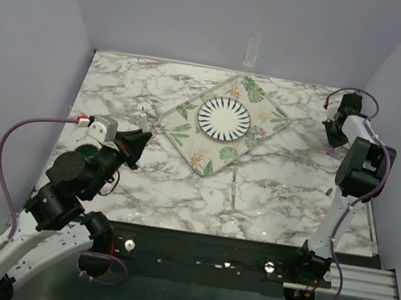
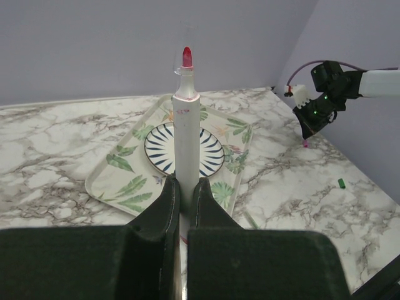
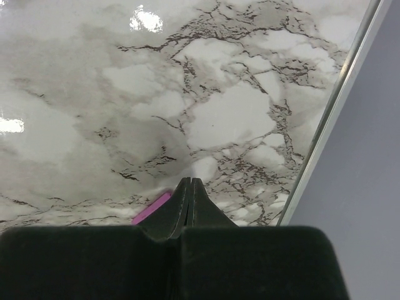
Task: Insert the pens into the pen caps
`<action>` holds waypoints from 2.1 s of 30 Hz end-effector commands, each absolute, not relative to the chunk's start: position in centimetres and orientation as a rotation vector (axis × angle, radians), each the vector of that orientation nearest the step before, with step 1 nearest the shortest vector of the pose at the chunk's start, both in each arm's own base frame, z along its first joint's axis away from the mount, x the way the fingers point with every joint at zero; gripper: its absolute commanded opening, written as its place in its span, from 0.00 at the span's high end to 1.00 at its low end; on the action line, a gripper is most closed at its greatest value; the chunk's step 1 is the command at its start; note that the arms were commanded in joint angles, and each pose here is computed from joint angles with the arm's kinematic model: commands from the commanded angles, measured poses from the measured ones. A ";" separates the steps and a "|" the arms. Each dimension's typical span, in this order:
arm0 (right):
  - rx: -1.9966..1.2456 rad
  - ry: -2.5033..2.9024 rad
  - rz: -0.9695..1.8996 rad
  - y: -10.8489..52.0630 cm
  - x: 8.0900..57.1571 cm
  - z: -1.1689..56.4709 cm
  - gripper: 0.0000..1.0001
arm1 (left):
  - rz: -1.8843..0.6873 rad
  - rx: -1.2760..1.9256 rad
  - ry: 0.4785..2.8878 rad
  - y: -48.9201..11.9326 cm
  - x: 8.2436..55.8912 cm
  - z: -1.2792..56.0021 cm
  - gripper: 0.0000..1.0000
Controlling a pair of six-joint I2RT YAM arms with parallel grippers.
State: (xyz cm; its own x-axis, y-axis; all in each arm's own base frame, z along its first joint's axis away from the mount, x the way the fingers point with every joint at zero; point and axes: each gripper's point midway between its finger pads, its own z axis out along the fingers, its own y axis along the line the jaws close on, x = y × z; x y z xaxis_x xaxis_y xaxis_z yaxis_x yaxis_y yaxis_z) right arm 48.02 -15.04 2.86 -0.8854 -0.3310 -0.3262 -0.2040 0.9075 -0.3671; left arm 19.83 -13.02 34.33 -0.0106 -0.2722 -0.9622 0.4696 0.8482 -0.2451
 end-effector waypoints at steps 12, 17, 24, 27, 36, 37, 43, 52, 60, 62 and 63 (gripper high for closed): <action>-0.425 2.751 -0.472 -13.9 45.2 3.3 0.99 | -0.610 0.140 1.420 -12.4 19.2 35.3 1.00; -0.400 2.779 -0.470 -13.7 44.1 3.2 0.99 | -0.630 0.148 1.409 -12.5 18.9 35.5 1.00; -0.428 2.747 -0.435 -12.2 44.7 3.8 0.99 | -0.647 0.154 1.402 -12.6 18.6 35.7 1.00; -0.438 2.746 -0.448 -11.5 45.4 3.9 0.99 | -0.655 0.156 1.394 -12.6 18.5 35.9 1.00; -0.420 2.809 -0.439 -9.7 44.8 3.6 0.99 | -0.655 0.150 1.385 -12.4 18.3 36.1 1.00; -0.408 2.821 -0.433 -9.5 44.5 3.4 0.99 | -0.657 0.151 1.385 -12.4 18.2 36.1 1.00; -0.359 2.874 -0.447 -9.3 42.3 3.0 0.99 | -0.669 0.163 1.385 -12.7 18.1 36.0 1.00; -0.324 2.861 -0.277 -6.2 40.7 3.5 0.99 | -0.691 0.173 1.381 -13.0 17.9 36.2 1.00; 0.487 2.707 -0.072 -4.4 42.6 7.0 0.84 | -0.706 0.176 1.375 -13.2 17.7 36.3 1.00; 0.696 2.782 -0.079 -5.0 41.3 5.0 0.82 | -0.715 0.179 1.371 -13.3 17.6 36.4 1.00; 0.713 2.785 -0.087 -5.3 41.3 4.5 0.81 | -0.715 0.181 1.372 -13.3 17.6 36.4 1.00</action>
State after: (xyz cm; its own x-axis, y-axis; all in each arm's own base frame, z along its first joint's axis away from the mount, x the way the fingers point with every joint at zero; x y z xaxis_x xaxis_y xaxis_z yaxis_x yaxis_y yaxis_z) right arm 42.27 -5.36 6.71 -0.9160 0.1266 -0.3806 0.1742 0.9803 -0.0932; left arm 18.11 -12.83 35.79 0.0165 -0.3296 -0.9440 0.5242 0.8068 -0.2725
